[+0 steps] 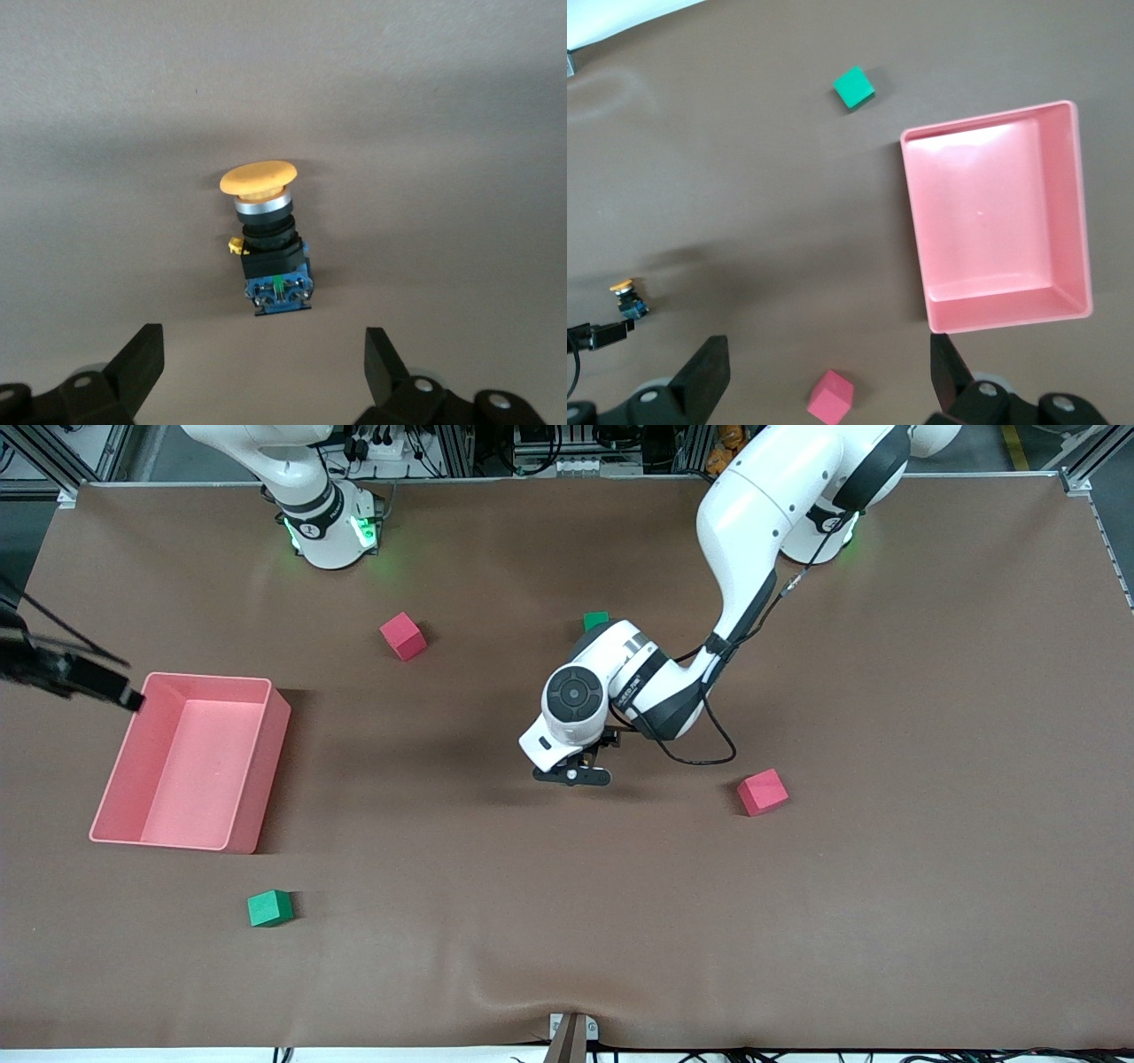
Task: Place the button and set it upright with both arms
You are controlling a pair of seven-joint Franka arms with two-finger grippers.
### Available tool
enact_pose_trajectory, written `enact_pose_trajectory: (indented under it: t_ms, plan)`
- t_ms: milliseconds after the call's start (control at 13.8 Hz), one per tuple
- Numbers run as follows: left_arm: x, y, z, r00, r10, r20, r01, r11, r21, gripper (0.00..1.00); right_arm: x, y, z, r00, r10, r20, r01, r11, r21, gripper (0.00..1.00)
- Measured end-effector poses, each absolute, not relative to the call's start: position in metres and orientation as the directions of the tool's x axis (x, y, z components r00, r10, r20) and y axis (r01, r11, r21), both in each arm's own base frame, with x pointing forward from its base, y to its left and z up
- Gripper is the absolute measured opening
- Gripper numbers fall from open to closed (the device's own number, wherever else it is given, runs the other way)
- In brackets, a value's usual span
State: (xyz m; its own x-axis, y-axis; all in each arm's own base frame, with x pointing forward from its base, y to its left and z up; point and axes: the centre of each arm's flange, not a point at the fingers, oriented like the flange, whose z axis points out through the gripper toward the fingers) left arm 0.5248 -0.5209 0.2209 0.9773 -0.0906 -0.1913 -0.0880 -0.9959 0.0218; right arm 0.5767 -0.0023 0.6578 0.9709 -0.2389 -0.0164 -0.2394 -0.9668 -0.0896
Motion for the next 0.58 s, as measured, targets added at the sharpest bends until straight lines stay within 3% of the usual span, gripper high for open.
enact_pose_trajectory:
  t_ms: [290,580]
  plan:
    - [0.53,-0.518,0.206,0.974,-0.068,-0.217,-0.062,-0.998,0.034,1.0,0.527,-0.004,0.667,0.97,-0.242,-0.001,-0.241,-0.967,-0.08,1.0]
    - [0.534,-0.522,0.204,0.972,-0.053,-0.229,-0.04,-0.997,0.06,1.0,0.523,0.009,0.66,0.977,-0.211,0.024,-0.211,-0.977,-0.001,1.0]
